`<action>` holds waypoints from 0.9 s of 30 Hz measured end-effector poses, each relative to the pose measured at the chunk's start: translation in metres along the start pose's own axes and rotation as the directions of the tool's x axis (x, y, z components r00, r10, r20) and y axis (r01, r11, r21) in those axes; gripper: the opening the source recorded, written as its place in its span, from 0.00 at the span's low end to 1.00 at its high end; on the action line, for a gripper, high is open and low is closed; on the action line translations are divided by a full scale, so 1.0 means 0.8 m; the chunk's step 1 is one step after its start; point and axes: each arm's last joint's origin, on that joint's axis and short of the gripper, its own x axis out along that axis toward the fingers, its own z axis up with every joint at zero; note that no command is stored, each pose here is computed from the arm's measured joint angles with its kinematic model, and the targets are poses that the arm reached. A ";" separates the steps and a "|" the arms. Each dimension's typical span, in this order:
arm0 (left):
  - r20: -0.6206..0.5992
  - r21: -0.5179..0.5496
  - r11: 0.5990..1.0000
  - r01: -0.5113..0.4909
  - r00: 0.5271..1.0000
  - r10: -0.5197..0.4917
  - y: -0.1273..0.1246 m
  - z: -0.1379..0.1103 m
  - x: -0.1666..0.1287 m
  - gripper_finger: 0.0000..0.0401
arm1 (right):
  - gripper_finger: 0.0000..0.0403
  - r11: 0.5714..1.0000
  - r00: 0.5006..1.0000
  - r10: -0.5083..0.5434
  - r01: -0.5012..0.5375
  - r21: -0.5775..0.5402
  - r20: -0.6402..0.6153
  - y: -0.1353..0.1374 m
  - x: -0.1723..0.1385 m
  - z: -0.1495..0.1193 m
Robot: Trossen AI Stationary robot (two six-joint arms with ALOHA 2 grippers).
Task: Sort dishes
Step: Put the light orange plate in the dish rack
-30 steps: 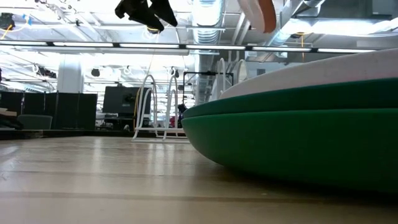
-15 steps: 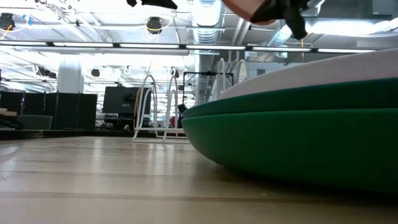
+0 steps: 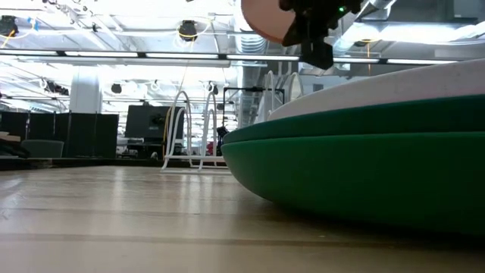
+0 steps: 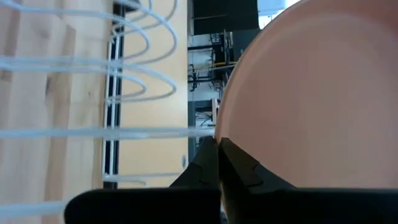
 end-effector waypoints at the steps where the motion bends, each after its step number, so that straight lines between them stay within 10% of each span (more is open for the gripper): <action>1: 0.002 0.000 1.000 -0.014 1.000 0.014 0.000 0.000 0.000 0.61 | 0.00 1.000 1.000 0.004 -0.004 -0.008 0.004 0.002 0.000 0.004; 20: 0.013 0.066 0.975 -0.213 0.977 0.213 0.013 -0.001 0.006 0.61 | 0.00 0.998 0.996 0.043 -0.040 -0.038 0.081 0.021 -0.004 0.047; 27: 0.001 0.094 0.972 -0.217 0.976 0.218 0.015 -0.004 0.008 0.45 | 0.00 0.999 0.994 0.042 -0.040 -0.018 0.097 0.020 -0.005 0.049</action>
